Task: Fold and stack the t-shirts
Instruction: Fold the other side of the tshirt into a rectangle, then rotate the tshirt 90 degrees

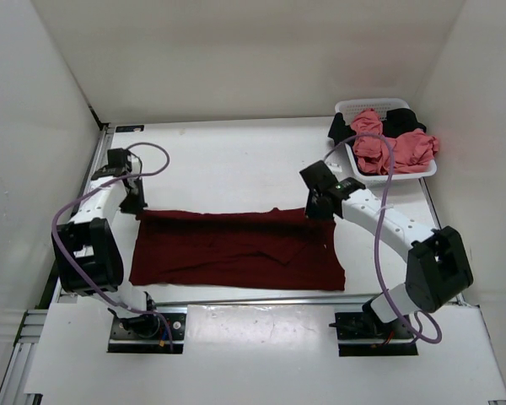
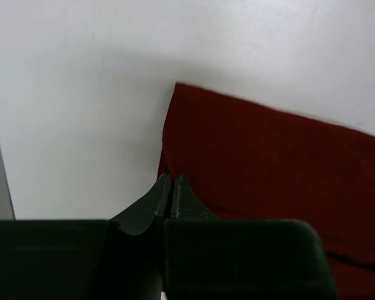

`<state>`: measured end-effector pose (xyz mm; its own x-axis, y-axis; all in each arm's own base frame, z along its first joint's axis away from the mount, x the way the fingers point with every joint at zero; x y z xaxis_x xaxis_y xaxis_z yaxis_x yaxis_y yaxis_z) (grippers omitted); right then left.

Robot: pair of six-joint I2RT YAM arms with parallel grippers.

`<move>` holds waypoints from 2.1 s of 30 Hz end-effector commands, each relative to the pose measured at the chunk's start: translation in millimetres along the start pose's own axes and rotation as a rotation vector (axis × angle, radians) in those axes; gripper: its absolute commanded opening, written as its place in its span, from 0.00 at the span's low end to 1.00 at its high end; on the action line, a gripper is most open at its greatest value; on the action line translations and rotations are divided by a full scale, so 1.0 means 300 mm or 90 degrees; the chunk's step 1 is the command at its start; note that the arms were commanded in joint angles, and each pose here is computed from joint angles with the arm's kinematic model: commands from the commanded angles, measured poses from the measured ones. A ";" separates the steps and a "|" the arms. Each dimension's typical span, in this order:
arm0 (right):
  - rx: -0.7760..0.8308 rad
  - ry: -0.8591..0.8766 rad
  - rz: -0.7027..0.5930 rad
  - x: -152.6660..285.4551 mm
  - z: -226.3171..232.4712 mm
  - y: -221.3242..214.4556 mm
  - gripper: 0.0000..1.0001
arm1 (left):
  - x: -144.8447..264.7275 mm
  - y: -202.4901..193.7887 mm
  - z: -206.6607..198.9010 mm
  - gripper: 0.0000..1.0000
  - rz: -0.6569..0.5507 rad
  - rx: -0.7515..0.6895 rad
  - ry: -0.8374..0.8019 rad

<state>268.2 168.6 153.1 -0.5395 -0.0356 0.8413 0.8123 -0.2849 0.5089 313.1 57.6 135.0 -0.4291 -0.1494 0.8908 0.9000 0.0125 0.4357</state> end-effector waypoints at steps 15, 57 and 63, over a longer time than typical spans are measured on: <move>-0.009 -0.048 0.045 0.037 -0.109 -0.178 0.00 | -0.058 -0.152 0.036 0.11 0.072 -0.009 0.080; -0.359 -0.177 0.149 0.016 -0.394 -0.497 0.68 | -0.079 0.033 0.053 0.91 0.093 -0.018 0.086; -0.369 -0.175 0.200 -0.036 -0.406 -0.571 0.58 | -0.139 -0.011 0.030 0.81 0.126 -0.022 0.062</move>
<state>110.1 93.6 58.7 -0.1833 0.0701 0.9806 0.6688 -0.7221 0.1767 323.5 73.9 87.1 -0.1772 -0.2495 0.9520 0.9820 0.0191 0.1878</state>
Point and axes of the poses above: each gripper's point midway between its finger pads, its own x axis back along the fingers, its own z axis along the line the jaws close on, y = z × x, the point moved 5 cm from there along x, back along the fingers, and after that the axes turned 7 degrees about -x, right-handed, at the moved point
